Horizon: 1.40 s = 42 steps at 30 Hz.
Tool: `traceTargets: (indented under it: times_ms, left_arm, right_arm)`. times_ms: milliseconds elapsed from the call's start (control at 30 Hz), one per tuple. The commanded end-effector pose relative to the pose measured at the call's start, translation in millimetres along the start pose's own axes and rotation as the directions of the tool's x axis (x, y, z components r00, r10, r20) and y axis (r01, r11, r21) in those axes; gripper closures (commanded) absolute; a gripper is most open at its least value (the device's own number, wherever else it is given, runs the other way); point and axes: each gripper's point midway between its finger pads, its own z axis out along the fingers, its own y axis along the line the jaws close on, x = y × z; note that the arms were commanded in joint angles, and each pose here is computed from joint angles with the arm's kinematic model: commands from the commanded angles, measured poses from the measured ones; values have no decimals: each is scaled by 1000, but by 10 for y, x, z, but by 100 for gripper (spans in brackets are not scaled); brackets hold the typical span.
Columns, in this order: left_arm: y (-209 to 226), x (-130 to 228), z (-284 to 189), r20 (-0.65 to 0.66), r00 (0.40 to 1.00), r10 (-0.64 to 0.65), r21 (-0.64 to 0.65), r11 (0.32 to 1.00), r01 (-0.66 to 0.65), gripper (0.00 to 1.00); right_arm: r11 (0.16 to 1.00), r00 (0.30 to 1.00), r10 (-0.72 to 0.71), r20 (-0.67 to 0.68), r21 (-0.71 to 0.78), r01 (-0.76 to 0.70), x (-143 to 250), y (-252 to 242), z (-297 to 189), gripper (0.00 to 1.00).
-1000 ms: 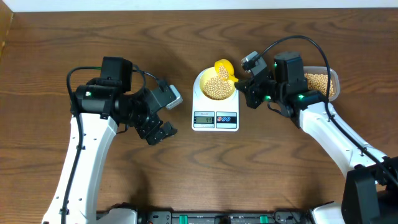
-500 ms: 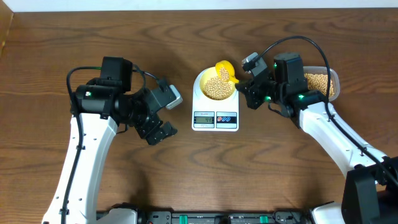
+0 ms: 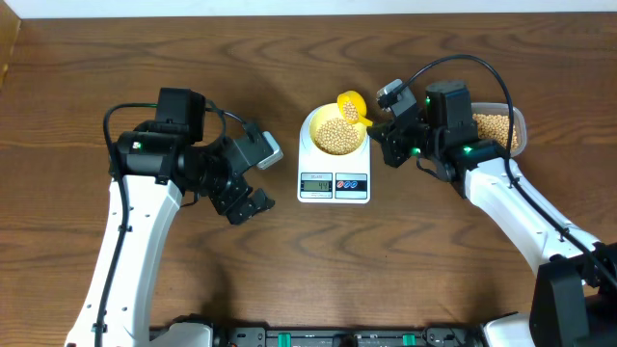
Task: Scoop item into bowl and weigh 50g on scale
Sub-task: 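Hold the tilted scoop over the yellow bowl, trickling soybeans in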
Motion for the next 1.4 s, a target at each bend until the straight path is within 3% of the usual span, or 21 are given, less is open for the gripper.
traceTargets:
  times_ms: [0, 367, 467, 733, 833, 1067, 1200, 1267, 1367]
  left_arm:
    - [-10, 21, 11, -9, 1000, 8, 2, 1000, -8, 10]
    - [-9, 21, 11, -9, 1000, 8, 1, 1000, -8, 10]
    - [-9, 21, 11, -9, 1000, 8, 1, 1000, -8, 10]
    - [-9, 21, 11, -9, 1000, 8, 1, 1000, -8, 9]
    - [-9, 21, 11, -9, 1000, 8, 1, 1000, -8, 10]
    - [-9, 21, 11, -9, 1000, 8, 1, 1000, -8, 10]
    - [-9, 21, 11, -9, 1000, 8, 1, 1000, -8, 10]
    - [-9, 21, 11, -9, 1000, 8, 1, 1000, -8, 9]
    - [-9, 20, 11, -9, 1000, 8, 1, 1000, -8, 10]
  right_arm:
    - [1000, 1000, 18, 12, -9, -18, -44, 0, -13, 99]
    - [1000, 999, 2, 32, -18, -1, -89, -11, -28, 99]
    - [996, 999, 28, 29, -82, -26, -88, 128, -17, 99]
    - [1000, 1000, -3, -6, -27, 3, 4, 35, -12, 99]
    - [996, 1000, 18, -3, -90, -18, -9, 177, -1, 99]
    - [999, 999, -31, -21, -10, 31, 30, 56, 14, 99]
    - [998, 1000, -7, -3, -66, 6, -11, 161, 16, 99]
    - [1000, 1000, -17, -9, 1, 17, -1, 28, 10, 99]
    - [998, 1000, -2, -2, -57, 1, -18, 155, 22, 99]
